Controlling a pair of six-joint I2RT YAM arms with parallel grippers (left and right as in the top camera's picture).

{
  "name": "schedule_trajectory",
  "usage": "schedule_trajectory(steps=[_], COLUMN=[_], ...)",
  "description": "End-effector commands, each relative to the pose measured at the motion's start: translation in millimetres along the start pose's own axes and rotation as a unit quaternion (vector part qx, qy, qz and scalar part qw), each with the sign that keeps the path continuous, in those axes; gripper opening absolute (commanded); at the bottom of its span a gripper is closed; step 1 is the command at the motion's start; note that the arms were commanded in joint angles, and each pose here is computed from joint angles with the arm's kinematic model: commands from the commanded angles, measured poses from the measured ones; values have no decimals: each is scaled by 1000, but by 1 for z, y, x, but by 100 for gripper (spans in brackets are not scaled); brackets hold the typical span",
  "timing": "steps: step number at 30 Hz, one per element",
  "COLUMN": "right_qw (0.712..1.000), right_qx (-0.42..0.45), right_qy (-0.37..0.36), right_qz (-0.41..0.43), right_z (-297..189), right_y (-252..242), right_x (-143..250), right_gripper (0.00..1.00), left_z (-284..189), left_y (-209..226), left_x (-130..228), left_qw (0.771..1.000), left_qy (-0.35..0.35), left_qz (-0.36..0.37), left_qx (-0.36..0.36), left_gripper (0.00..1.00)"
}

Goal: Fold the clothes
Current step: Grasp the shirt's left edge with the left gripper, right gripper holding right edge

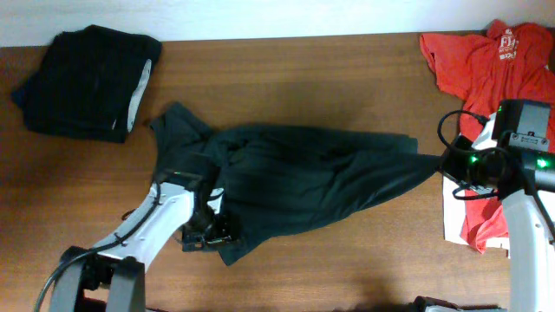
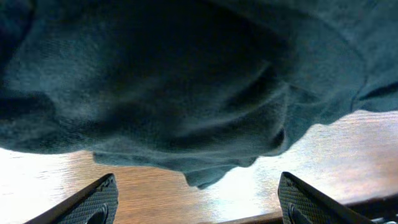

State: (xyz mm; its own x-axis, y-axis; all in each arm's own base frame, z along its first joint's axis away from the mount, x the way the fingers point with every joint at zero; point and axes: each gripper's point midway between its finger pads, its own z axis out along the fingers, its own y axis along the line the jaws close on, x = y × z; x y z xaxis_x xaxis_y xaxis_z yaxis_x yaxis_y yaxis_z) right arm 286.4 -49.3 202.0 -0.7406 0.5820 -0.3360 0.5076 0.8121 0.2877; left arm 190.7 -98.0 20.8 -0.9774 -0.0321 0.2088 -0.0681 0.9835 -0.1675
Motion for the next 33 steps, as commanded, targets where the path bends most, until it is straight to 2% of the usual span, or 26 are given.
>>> schedule_trajectory(steps=[1,5,9,15,16,18,21,26,28,30,33], right_qw=[1000,1000,1000,1000,1000,1000,1000,1000,1000,1000,1000], right_qx=[1,0,0,-1,-1,-1,-1,2,2,2,2], right_qy=[-6,-6,-6,-9,-10,-10,-10,-11,-11,-11,-11], right_qz=[-5,-5,-4,-5,-5,-5,-5,-5,-5,-5,-5], right_z=[-2,-2,-2,-2,-2,-2,-2,-2,-2,-2,-2], right_y=[-1,-1,-1,0,0,0,0,-1,-1,-1,-1], right_x=[-4,-4,-4,-5,-5,-5,-6,-6,-6,-6,-6], right_gripper=[4,4,4,4,4,4,4,5,5,5,5], left_z=[4,7,15,33,33,31,20,-1,-3,-4,-4], left_y=[16,19,14,5,4,2,-5,-8,-6,0,0], left_x=[-3,-3,2,9,8,5,-7,-18,-19,-22,-24], left_qw=[998,997,998,997,997,997,998,997,996,994,994], left_qy=[-14,-14,6,32,31,27,10,-5,-8,-15,-20], left_qz=[-22,-26,-25,5,6,6,10,12,12,12,13], left_qx=[-64,-65,-56,-70,-69,-68,-65,-79,-86,-103,-104], left_gripper=[82,80,70,67,57,27,17,17,27,43,45])
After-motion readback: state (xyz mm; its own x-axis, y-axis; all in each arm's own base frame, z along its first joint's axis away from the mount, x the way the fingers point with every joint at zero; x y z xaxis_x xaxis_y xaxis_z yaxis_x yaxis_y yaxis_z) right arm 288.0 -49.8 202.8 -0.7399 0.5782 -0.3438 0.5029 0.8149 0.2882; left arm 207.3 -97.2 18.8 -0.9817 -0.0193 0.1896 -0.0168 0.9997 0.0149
